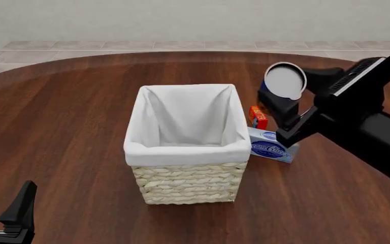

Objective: Pick up the alphabet soup and put it in the basket.

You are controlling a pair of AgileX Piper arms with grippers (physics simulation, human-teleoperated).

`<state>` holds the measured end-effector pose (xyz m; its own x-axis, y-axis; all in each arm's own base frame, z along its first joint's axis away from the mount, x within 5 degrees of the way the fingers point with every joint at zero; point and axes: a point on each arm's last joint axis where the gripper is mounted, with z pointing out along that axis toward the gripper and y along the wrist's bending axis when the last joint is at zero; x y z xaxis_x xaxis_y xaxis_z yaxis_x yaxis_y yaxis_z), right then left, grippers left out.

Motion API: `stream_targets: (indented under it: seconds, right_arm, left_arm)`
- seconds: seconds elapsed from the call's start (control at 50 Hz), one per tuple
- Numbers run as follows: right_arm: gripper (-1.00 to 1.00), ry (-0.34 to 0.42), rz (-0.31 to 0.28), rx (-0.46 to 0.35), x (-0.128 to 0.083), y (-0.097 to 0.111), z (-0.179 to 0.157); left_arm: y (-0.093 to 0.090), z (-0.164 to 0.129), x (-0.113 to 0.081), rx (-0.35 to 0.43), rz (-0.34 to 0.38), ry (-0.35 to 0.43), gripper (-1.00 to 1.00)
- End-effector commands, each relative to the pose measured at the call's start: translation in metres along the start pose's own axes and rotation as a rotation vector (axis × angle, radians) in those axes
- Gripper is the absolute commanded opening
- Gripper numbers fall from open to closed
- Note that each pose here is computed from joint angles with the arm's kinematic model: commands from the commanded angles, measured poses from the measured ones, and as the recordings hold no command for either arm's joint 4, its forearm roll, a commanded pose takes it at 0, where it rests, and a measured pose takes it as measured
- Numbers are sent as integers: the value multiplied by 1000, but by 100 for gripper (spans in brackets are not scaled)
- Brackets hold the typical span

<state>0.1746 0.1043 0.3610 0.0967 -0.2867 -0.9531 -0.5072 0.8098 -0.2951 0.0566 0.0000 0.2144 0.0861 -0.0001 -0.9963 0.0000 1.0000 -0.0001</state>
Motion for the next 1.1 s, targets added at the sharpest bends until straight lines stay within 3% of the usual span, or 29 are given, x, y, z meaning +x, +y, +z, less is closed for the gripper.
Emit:
stream_targets:
  seconds: [0.02,1.1]
  right_arm:
    - [-100,-32,37,-23,-9,4,3]
    - [-100,-92,68,-125,-30,26,24]
  left_arm:
    - [0,0,0,0,0,0,100]
    - [0,0,0,0,0,0,100]
